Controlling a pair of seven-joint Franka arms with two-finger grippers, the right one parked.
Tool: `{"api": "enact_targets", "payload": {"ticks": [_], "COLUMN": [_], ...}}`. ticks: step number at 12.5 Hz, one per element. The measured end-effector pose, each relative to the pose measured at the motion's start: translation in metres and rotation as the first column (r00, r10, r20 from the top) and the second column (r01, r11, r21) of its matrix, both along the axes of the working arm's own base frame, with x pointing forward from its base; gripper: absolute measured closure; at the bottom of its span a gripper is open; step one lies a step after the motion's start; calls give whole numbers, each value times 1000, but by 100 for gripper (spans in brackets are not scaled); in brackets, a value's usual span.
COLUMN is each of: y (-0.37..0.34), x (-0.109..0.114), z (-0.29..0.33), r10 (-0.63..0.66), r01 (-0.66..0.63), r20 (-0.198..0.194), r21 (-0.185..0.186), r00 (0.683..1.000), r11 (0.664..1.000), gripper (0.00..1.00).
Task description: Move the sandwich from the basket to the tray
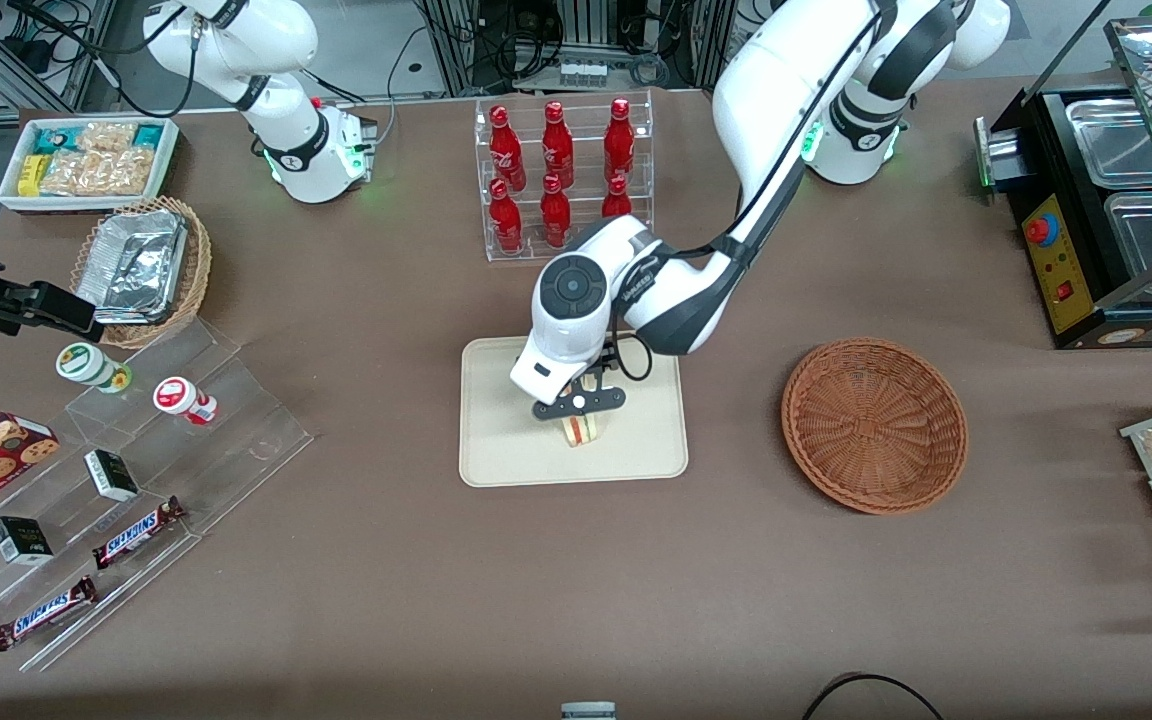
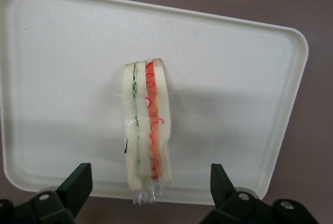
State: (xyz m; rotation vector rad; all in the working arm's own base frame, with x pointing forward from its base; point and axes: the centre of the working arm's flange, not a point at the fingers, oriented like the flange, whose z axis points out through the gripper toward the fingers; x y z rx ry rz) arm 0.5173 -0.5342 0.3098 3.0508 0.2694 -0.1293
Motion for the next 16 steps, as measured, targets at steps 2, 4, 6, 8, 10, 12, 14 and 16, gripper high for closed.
{"api": "enact_targets", "payload": {"ticks": [2,4,6,8,10,12,14,16], "y": [4,13,29,52,88,130,172,215], "x": [0,0,4,16,32,52,67,74], "z": [26,51,78,101,118,135,151,164], "r10": [-7,-67,-116,-102,-89,-129,-155,-187], "r01": [7,67,115,100,88,131,158,193], "r20": [7,7,15,26,0,-23,-37,-68], "r21": [3,20,51,74,100,106,105,99], "r00": [1000,998,993,994,996,991,987,980], "r11": [1000,998,992,992,991,986,982,976], "gripper": [0,0,0,0,0,0,0,0]}}
